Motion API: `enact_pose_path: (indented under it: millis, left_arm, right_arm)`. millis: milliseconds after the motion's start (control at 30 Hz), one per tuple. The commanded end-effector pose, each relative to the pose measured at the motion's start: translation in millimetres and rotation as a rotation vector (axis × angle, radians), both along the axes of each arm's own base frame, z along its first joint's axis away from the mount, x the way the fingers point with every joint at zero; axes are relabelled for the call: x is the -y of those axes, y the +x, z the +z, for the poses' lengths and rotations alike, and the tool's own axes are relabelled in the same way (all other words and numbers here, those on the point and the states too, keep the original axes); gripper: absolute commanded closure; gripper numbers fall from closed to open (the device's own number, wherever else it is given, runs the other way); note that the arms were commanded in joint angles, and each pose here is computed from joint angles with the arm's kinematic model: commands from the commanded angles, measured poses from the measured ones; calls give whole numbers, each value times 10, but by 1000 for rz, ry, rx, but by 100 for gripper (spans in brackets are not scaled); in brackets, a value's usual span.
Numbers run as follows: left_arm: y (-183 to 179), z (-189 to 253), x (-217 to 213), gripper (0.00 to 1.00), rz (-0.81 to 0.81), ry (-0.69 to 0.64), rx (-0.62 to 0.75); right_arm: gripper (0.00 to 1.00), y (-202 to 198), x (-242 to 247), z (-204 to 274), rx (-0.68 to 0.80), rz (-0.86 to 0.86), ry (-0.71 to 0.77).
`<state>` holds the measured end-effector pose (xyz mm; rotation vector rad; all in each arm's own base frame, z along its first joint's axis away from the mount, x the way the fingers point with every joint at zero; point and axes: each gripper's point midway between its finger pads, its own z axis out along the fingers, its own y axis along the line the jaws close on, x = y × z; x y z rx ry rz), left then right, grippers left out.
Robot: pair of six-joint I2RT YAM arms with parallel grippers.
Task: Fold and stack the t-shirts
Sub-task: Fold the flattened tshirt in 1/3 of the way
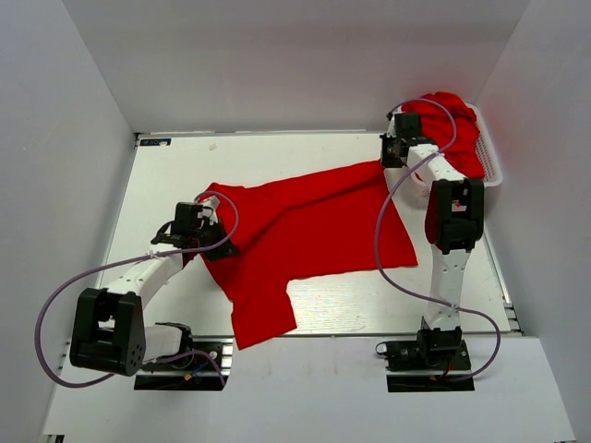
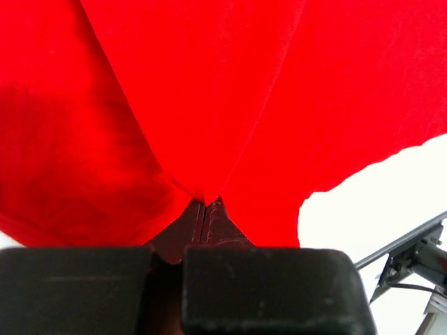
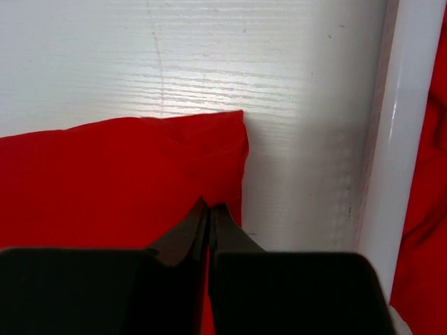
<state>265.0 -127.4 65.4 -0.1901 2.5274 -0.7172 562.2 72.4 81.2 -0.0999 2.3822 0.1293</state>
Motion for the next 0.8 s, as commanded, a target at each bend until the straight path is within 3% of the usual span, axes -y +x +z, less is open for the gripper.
enact_pose_path:
  millis: [0,67,100,133,200,233,300,333,367,433,500,533,600,633,700,733,767]
  left_arm:
    - [-106,31,108,100,-49,-45,-5]
    - [-179,-4,177,97,-88,-69,-20]
    - [-192,-30,175,90,-89,-69,-22]
    - [-202,3,194,77,-107,-78,-10]
    - [-201,54,190,67,-118,-71,-3]
    - [-221,85,224,54,-149,-72,2]
    - [-144,235,216,43,-155,-57,35]
    - [-137,278,188,15,-152,-38,39]
    - [-55,420,178,0,-151,-26,82]
    - [26,486,113,0,-119,13,97]
    - [168,651,73,0,-90,40,146]
    - [238,703,27,0,-66,65,167]
    - [428,809,11,0,-23,43,195]
    - [502,831,2,0,0,43,205]
    - [716,959,7,0,30,41,260]
    - [887,965,-7,0,63,50,267]
    - [978,957,10,0,64,49,273]
  right_arm:
    - [100,5,153,-168,-26,-56,-41]
    - [96,-5,158,-218,-38,-61,-42]
    - [93,-17,153,-236,-44,-61,-44]
    - [89,-18,162,-253,-47,-62,-44]
    - [80,-35,154,-263,-54,-63,-52]
    - [78,-28,154,-255,-51,-62,-53]
    - [67,-30,151,-219,-48,-68,-47]
    - [65,-24,125,-194,-44,-55,-33]
    - [62,-25,126,-136,-35,-53,-29]
    - [50,-33,63,-103,-32,-28,-16]
    - [48,-32,29,24,-11,-13,-5]
    - [41,-35,-1,46,-8,-3,4]
    - [37,-40,-76,168,12,25,34]
    - [26,-45,-112,229,22,44,47]
    - [21,-42,-172,333,39,65,66]
    - [10,-41,-191,353,44,79,74]
    - [10,-44,-235,373,47,94,85]
